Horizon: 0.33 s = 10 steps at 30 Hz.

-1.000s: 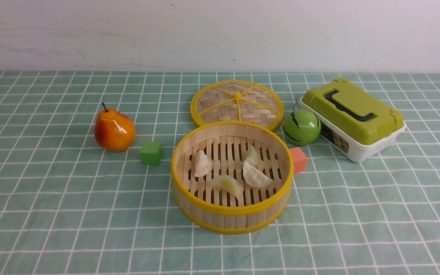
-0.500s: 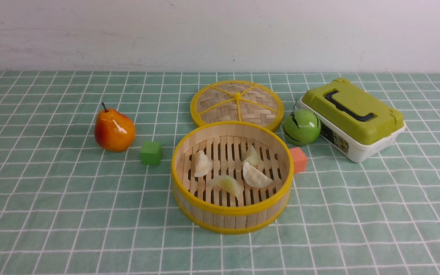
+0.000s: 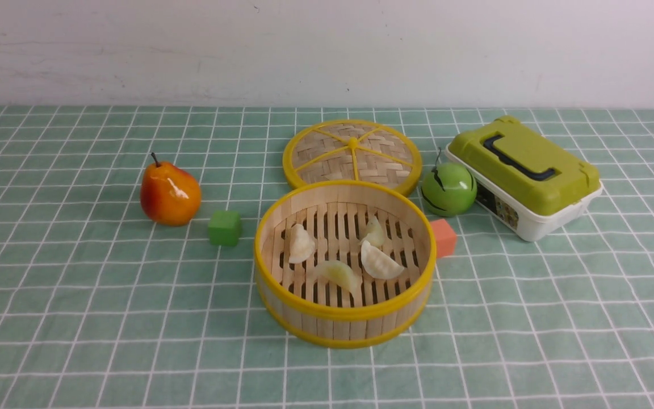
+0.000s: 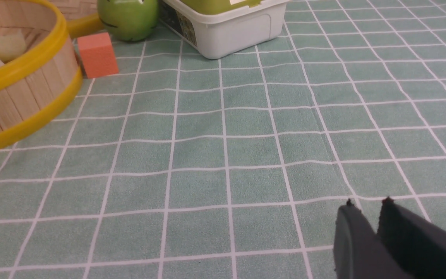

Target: Put the dumplings into the steamer on the table with the blue tablecloth.

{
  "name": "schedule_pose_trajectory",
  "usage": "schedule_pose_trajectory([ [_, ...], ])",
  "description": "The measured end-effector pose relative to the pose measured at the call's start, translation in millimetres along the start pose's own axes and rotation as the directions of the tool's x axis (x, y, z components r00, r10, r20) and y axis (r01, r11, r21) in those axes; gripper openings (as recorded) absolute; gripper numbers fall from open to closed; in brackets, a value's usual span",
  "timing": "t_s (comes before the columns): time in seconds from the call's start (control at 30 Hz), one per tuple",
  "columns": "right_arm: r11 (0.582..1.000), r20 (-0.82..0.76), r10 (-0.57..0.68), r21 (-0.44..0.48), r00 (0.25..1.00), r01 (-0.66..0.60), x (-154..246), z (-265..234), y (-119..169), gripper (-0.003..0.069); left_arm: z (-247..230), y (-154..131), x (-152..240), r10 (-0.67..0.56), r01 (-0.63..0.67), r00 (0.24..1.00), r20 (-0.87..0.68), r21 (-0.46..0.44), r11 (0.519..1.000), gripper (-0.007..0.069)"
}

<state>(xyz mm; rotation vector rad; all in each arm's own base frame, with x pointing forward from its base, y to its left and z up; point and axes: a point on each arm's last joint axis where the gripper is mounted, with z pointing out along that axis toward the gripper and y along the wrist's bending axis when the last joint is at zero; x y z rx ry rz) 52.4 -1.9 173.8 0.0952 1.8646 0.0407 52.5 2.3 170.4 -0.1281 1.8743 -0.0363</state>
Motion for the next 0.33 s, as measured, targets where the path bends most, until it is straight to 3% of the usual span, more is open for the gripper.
schedule_pose_trajectory([
  [0.33,1.0,0.0,0.0,0.0,1.0,0.0,0.0,0.0,0.0,0.0115,0.0,0.0,0.0,0.0,0.0,1.0,0.0,0.0,1.0,-0.0013],
])
